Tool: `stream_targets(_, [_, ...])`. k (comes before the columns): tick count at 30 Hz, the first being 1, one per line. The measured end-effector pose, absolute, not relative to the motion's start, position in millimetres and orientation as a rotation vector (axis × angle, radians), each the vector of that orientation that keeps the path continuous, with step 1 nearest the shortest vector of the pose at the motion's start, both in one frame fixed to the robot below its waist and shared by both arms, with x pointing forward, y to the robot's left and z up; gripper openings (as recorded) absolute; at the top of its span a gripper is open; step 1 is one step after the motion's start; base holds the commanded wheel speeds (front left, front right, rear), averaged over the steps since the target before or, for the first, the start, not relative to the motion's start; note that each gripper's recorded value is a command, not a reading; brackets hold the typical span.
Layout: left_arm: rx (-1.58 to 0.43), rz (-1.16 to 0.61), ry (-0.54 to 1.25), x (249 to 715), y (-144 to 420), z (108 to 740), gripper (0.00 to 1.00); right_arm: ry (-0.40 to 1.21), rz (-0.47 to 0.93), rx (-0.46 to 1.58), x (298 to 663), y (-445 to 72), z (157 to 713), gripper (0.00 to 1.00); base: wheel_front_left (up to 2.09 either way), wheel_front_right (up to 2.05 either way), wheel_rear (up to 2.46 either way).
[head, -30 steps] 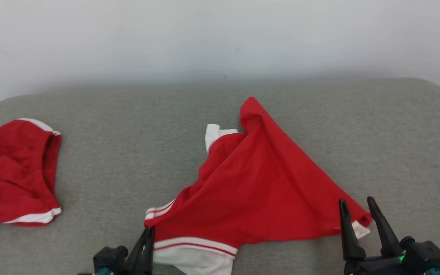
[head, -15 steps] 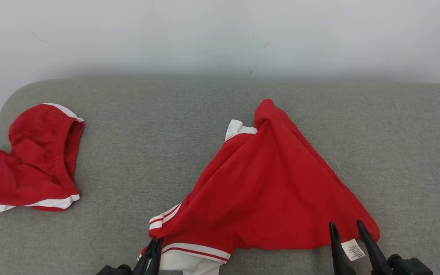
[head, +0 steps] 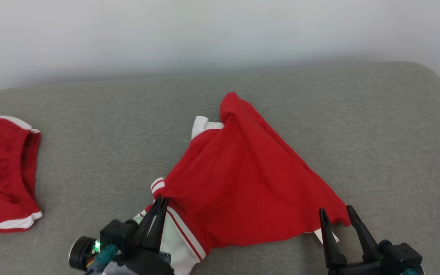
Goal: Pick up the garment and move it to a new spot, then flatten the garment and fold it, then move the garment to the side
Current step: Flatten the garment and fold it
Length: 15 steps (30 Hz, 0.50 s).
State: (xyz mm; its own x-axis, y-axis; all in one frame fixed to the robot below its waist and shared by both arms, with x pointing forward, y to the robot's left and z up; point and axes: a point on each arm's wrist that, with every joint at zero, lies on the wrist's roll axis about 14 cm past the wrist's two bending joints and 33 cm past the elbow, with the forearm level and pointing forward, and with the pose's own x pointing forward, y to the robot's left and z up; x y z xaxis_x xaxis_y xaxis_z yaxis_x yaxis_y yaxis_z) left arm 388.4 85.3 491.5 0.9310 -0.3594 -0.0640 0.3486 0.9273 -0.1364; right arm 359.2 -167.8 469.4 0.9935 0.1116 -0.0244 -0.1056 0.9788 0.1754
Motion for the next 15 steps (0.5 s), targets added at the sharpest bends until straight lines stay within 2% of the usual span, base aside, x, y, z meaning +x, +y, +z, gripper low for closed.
stream_targets(8, [-0.122, -0.495, 0.161, 423.2, 34.9, 462.2, 0.00, 0.008, 0.024, 0.158, 351.3, -195.5, 476.8, 1.00, 0.00, 0.00, 0.00])
stream_targets(9, [-0.110, -0.506, 0.180, 424.3, 30.8, 455.6, 0.26, 0.009, 0.016, 0.158, 350.1, -197.8, 476.5, 1.00, 0.00, 0.00, 0.00])
stream_targets(10, [-0.101, -0.514, 0.179, 425.7, 27.6, 452.9, 0.67, 0.009, 0.010, 0.158, 349.0, -199.5, 476.4, 1.00, 0.00, 0.00, 0.00])
stream_targets(11, [-0.100, -0.516, 0.181, 426.9, 25.9, 450.6, 0.67, 0.010, 0.006, 0.157, 348.0, -200.6, 476.1, 1.00, 0.00, 0.00, 0.00])
stream_targets(12, [-0.100, -0.514, 0.182, 427.6, 25.6, 448.7, 1.00, 0.010, 0.003, 0.156, 347.3, -201.3, 476.0, 1.00, 0.00, 0.00, 0.00])
stream_targets(15, [-0.107, -0.499, 0.169, 428.9, 28.6, 449.0, 1.00, 0.009, 0.007, 0.159, 347.7, -199.2, 476.3, 1.00, 0.00, 0.00, 0.00])
